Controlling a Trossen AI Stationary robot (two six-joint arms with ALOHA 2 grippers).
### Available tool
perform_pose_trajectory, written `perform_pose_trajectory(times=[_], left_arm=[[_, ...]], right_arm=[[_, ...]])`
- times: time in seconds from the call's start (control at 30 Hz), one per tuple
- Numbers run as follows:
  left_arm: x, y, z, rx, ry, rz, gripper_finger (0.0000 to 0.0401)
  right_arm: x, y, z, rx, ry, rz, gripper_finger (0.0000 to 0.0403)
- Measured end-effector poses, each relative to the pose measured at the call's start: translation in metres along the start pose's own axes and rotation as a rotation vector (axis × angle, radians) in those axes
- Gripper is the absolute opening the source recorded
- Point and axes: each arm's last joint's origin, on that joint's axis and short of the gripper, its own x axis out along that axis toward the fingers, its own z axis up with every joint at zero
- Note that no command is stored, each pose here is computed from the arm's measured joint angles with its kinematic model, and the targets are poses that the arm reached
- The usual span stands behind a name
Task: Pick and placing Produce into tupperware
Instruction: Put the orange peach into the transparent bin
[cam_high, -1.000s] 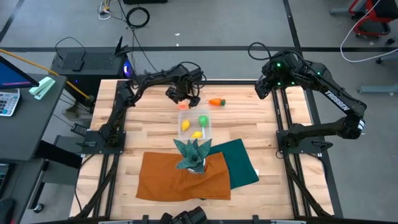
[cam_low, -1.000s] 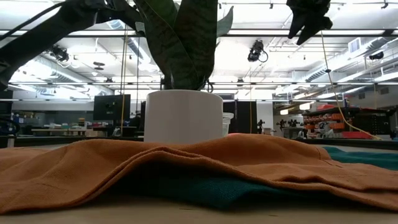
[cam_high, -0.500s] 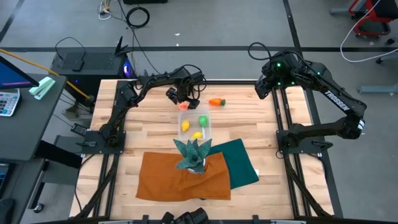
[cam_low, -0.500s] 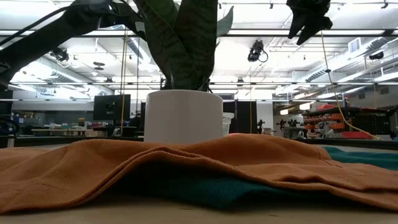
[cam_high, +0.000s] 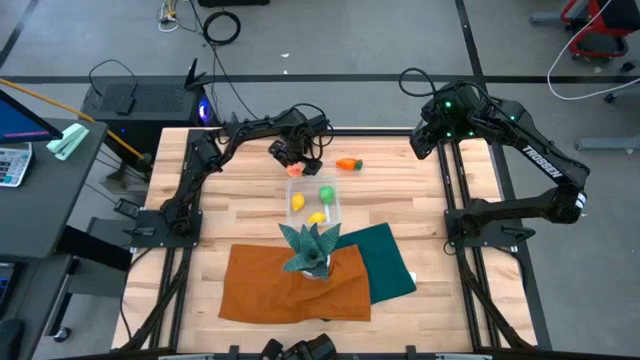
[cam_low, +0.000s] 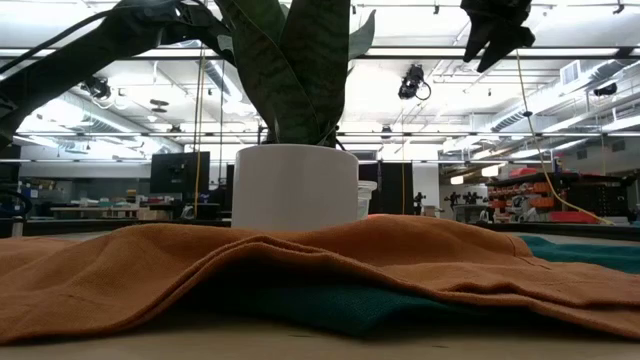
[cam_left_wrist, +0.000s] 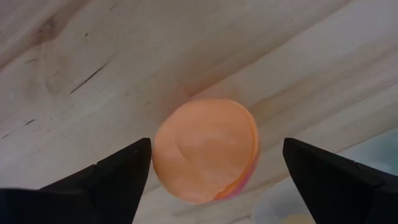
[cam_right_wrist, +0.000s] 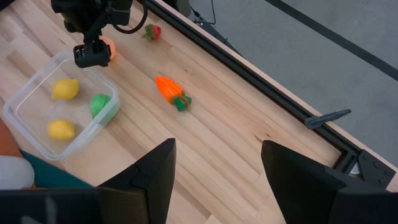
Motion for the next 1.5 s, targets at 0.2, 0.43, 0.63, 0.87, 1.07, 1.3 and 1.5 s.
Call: perform_pose_trajectory(times=[0.2,0.43,0.63,0.87,1.07,1.3,1.5], left_arm=[[0.0,0.0,0.0,0.001,-0.002,-0.001,0.0335],[0.0,0.0,0.0,0.035,-0.003,-0.002,0.0291],[0.0,0.0,0.0,0.036,-0.004,-0.003,0.0258],[0.0,0.0,0.0,0.051,-0.006,-0.004,0.0245],[-0.001,0.0,0.0,0.074,-0.003,-0.002,0.0244],[-0.015,0.005,0.003,0.095,-0.006,-0.003,0.0238],[-0.044,0.004,0.009,0.1,-0.048,-0.021,0.0238]], right_arm=[[0.0,0.0,0.0,0.0,0.0,0.0,0.0204],[0.0,0.0,0.0,0.0,0.0,0.0,0.0204],[0.0,0.0,0.0,0.0,0.0,0.001,0.0204],[0.0,0.0,0.0,0.0,0.0,0.001,0.0204],[0.0,0.0,0.0,0.0,0.0,0.001,0.0204],[0.0,0.0,0.0,0.001,0.0,0.001,0.0204],[0.0,0.0,0.0,0.0,0.0,0.001,0.0204]])
